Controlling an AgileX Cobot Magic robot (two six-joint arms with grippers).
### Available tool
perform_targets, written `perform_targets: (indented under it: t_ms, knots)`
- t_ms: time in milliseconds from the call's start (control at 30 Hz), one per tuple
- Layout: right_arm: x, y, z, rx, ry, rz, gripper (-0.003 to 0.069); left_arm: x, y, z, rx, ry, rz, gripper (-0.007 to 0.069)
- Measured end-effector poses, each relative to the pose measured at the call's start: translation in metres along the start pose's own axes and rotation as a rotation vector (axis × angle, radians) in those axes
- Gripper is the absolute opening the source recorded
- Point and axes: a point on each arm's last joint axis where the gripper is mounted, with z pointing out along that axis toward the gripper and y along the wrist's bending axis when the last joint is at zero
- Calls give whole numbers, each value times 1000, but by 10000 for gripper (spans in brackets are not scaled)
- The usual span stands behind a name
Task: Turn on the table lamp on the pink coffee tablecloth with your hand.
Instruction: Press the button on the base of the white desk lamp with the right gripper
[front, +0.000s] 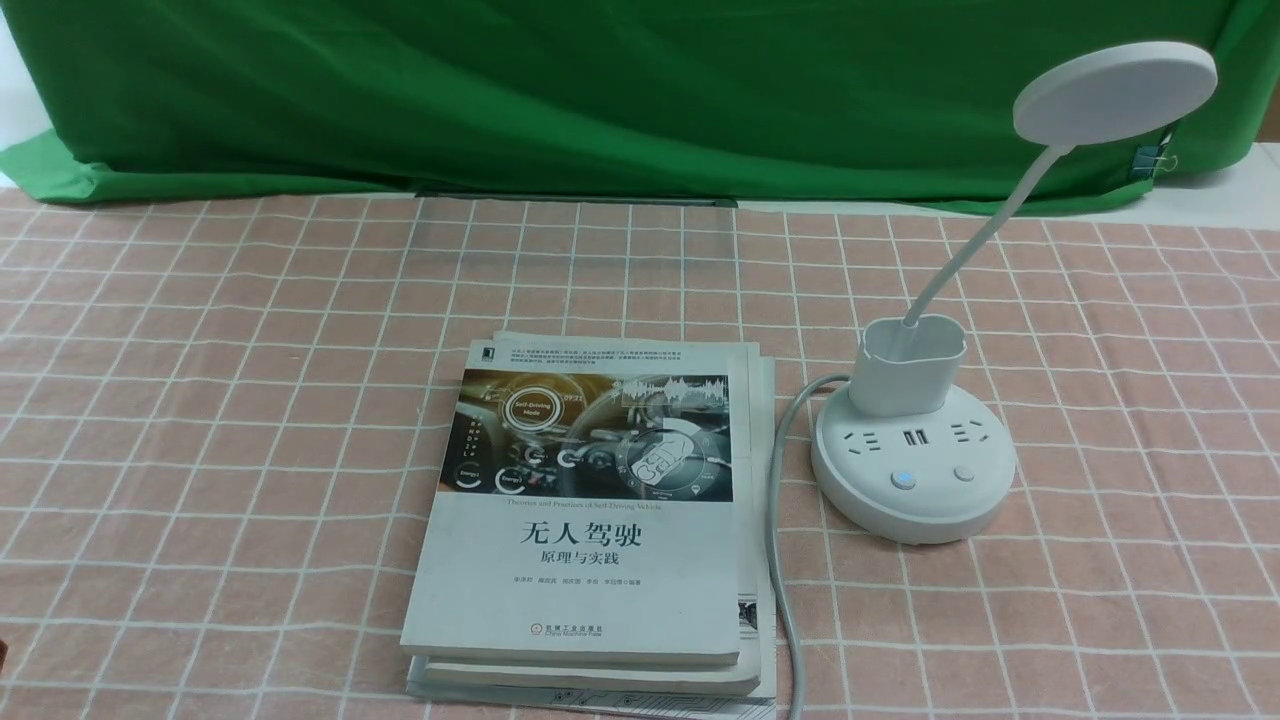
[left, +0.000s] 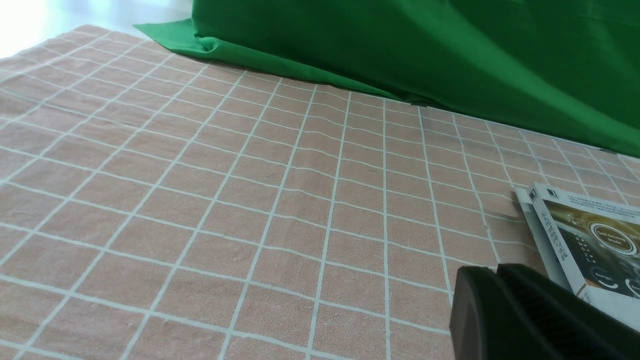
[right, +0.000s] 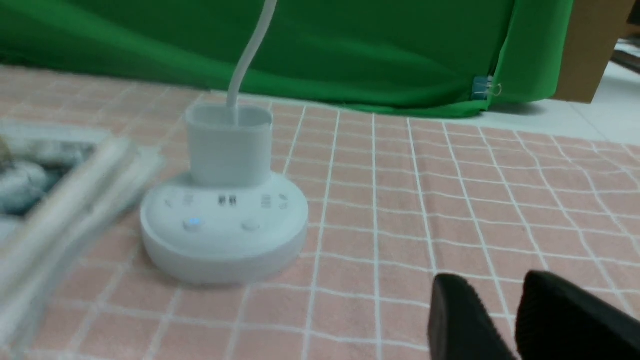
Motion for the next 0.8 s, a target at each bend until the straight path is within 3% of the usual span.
perform_targets:
  t_ms: [467, 667, 800]
  knots:
    - [-15, -4, -1, 0, -169, 530, 235, 0, 0, 0, 0, 0, 0, 19]
    - [-18, -5, -2, -3, -209, 573, 224, 0, 0, 0, 0, 0, 0, 19]
    - [-22, -3, -1, -5, -138, 550, 124, 0, 0, 0, 0, 0, 1, 19]
